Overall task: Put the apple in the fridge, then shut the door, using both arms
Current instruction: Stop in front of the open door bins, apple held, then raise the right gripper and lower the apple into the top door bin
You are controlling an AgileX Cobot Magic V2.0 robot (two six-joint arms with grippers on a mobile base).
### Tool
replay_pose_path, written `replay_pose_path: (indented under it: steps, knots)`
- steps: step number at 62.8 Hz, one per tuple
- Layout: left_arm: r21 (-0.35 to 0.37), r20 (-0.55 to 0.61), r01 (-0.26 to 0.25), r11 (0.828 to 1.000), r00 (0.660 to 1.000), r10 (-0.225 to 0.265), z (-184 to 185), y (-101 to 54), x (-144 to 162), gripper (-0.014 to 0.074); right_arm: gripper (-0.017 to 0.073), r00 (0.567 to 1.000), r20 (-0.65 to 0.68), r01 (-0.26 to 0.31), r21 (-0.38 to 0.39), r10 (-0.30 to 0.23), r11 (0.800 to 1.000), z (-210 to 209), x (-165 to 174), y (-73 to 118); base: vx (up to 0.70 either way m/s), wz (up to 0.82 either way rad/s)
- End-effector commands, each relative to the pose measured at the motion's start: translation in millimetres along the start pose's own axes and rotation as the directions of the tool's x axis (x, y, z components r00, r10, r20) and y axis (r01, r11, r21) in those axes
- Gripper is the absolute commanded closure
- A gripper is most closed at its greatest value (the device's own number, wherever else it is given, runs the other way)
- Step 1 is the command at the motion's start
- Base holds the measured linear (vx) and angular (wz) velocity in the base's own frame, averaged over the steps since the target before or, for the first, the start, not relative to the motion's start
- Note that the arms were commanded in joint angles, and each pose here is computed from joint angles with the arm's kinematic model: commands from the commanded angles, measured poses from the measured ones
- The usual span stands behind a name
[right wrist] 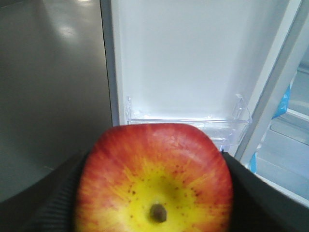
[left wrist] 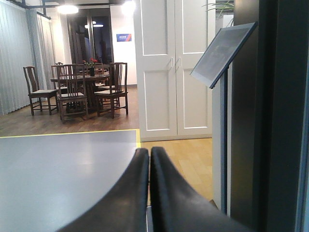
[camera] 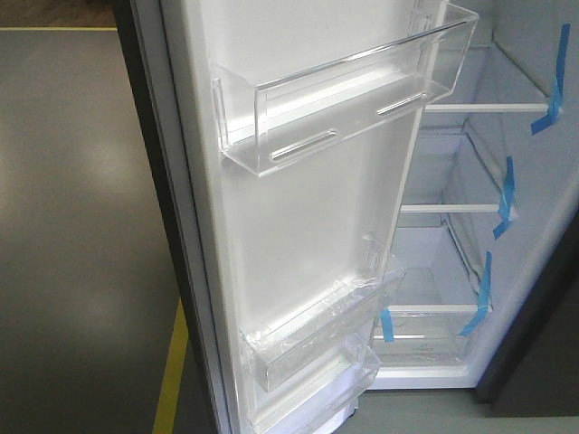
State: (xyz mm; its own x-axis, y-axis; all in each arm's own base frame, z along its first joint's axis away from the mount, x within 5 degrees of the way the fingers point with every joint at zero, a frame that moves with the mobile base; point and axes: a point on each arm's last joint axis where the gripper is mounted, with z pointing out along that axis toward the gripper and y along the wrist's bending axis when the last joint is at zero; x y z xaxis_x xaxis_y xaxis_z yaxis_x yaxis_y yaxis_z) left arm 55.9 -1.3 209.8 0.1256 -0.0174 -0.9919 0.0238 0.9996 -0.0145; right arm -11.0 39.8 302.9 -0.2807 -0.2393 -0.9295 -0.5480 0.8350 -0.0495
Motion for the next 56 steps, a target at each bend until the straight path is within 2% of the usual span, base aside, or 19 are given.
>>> replay_pose_path:
  steps: [1,13,17,21,29,32,40,47,56]
  knots:
    - [0.002,0.042,0.005,1.0,0.999,-0.005,1,-0.1,1,0.06,0.0197,0.996,0.088,-0.019,-0.002,0.019,1.0,-2,-14,-0.5,0.0,0.0]
    - [0.002,0.042,0.005,1.0,0.999,-0.005,1,-0.1,1,0.06,0.0197,0.993,0.089,0.076,0.019,-0.077,0.997,-2,-14,-1.6,0.0,0.0]
    - [0.002,0.042,0.005,1.0,0.999,-0.005,1,-0.1,1,0.06,0.0197,0.991,0.1,0.089,0.029,-0.091,0.996,-2,-15,-2.3,0.0,0.0]
    - [0.002,0.042,0.005,1.0,0.999,-0.005,1,-0.1,1,0.06,0.0197,0.988,0.135,0.067,0.052,-0.074,0.996,-2,-18,-4.4,0.0,0.0]
    - [0.002,0.042,0.005,1.0,0.999,-0.005,1,-0.1,1,0.06,0.0197,0.98,0.195,-0.047,0.081,0.031,0.996,4,-33,-15.1,0.0,0.0]
    - [0.002,0.042,0.005,1.0,0.999,-0.005,1,-0.1,1,0.06,0.0197,0.981,0.181,-0.081,0.081,0.065,0.993,12,-41,-21.7,0.0,0.0]
    - [0.002,0.042,0.005,1.0,0.999,-0.005,1,-0.1,1,0.06,0.0197,0.989,0.093,-0.124,0.067,0.118,0.99,33,-63,-38.3,0.0,0.0]
    - [0.002,0.042,0.005,1.0,0.999,-0.005,1,-0.1,1,0.06,0.0197,0.992,0.024,-0.129,0.052,0.128,0.99,52,-93,-54.9,0.0,0.0]
    - [0.002,0.042,0.005,1.0,0.999,-0.005,1,-0.1,1,0.06,0.0197,0.996,0.023,-0.085,0.044,0.084,0.995,68,-138,-73.8,0.0,0.0]
